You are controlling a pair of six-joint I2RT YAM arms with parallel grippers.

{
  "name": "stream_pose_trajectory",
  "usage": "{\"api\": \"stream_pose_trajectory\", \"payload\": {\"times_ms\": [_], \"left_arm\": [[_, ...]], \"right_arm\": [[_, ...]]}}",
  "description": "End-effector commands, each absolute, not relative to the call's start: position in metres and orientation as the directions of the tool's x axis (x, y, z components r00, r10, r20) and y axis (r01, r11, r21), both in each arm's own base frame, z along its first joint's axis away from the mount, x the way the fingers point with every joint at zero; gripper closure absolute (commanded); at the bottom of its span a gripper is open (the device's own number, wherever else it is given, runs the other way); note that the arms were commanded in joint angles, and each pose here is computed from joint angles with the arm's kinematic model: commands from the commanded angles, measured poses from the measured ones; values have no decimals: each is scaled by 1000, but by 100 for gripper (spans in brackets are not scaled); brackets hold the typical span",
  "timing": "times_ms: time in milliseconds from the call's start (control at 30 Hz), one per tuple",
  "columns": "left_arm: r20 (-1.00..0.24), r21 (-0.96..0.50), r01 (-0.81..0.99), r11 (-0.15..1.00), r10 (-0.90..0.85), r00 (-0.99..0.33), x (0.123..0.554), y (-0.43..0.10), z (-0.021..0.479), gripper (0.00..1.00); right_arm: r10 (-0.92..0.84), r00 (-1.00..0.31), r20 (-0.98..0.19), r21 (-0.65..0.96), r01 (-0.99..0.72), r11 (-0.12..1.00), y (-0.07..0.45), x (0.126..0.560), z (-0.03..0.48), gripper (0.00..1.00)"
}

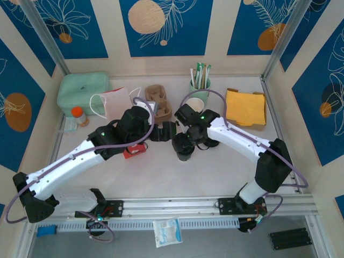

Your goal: Pack the takeout coffee

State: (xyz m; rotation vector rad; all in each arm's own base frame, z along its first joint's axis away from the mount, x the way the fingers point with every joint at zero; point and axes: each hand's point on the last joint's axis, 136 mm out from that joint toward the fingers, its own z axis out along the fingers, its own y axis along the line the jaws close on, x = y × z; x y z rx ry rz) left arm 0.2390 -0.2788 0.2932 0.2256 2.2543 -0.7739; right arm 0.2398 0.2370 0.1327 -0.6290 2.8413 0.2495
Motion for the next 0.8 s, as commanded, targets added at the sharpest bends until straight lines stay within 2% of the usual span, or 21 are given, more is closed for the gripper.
{"api": "stream_pose_trajectory", "payload": {"times_ms": [0,333,633,767], "left_arm": [[-689,-461,352,815,-78,-721,240,-271,290,1],[-686,-469,349,811,-86,-722,241,-270,290,1],[-684,-474,348,809,-90,-724,241,-271,289,1],[-683,-475,347,808,-91,-725,241,-271,289,0]], "right_arm": [[-426,-881,-207,70,-447,892,233,238,121,19],[-441,-882,-166,28,-451,892,229,227,102,18],[-444,-889,-113,22,-449,893,230,213,71,28],[-446,-884,-141,-12,-449,894,231,222,76,31]]}}
